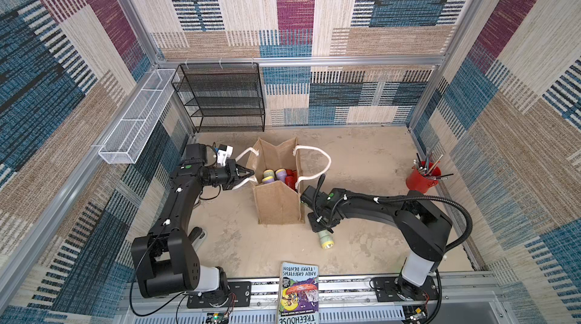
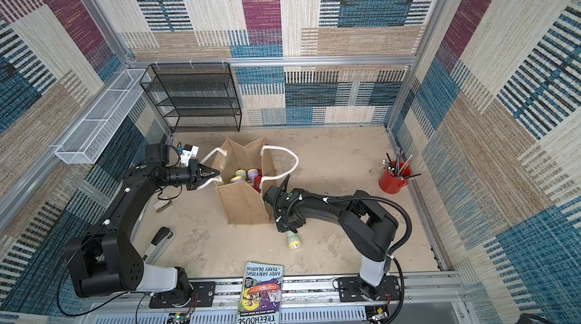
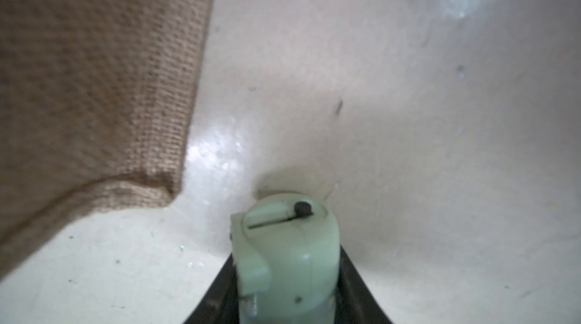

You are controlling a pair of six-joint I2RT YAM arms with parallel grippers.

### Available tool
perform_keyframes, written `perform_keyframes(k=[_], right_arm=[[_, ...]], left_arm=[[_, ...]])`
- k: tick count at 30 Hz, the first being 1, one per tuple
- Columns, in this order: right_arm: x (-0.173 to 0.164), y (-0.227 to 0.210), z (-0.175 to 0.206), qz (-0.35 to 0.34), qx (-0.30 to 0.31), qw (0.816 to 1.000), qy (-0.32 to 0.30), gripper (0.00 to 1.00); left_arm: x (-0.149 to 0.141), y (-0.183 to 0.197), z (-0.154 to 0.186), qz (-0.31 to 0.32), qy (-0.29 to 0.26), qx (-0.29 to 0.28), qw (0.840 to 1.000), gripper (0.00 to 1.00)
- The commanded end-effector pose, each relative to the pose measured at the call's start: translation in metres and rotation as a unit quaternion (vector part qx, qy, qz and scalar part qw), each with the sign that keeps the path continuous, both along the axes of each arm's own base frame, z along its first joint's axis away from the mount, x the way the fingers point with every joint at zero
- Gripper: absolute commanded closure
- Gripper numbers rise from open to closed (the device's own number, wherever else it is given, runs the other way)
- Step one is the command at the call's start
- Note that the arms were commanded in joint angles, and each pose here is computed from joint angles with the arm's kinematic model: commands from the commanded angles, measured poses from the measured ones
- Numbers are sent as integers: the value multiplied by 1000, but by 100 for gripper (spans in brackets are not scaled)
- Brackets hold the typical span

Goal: Put the flashlights into the tote bags
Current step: Pick up the flashlight from the center of the board.

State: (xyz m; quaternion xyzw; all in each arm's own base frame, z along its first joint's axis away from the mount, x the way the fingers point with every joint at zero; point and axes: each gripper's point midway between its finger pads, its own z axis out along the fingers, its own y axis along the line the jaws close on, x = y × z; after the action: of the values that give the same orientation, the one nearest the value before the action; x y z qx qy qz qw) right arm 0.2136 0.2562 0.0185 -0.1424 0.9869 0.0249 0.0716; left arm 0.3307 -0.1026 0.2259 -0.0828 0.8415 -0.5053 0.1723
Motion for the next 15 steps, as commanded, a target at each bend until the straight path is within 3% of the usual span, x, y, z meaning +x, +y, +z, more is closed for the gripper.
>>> perform_keyframes(k=[1,11,15], right_arm=[[-14,-33,-2,-17,-61,998,24,62],[7,-73,44,-100,-11,994,-29,64],[27,-98,82,-140,22,987,-78,64]], left_arm=[[0,1,3,0,-6,2,1000,100],[0,0,3,-1,-7,1,1000,100],[0,0,4,-1,-8,1,1000,100]])
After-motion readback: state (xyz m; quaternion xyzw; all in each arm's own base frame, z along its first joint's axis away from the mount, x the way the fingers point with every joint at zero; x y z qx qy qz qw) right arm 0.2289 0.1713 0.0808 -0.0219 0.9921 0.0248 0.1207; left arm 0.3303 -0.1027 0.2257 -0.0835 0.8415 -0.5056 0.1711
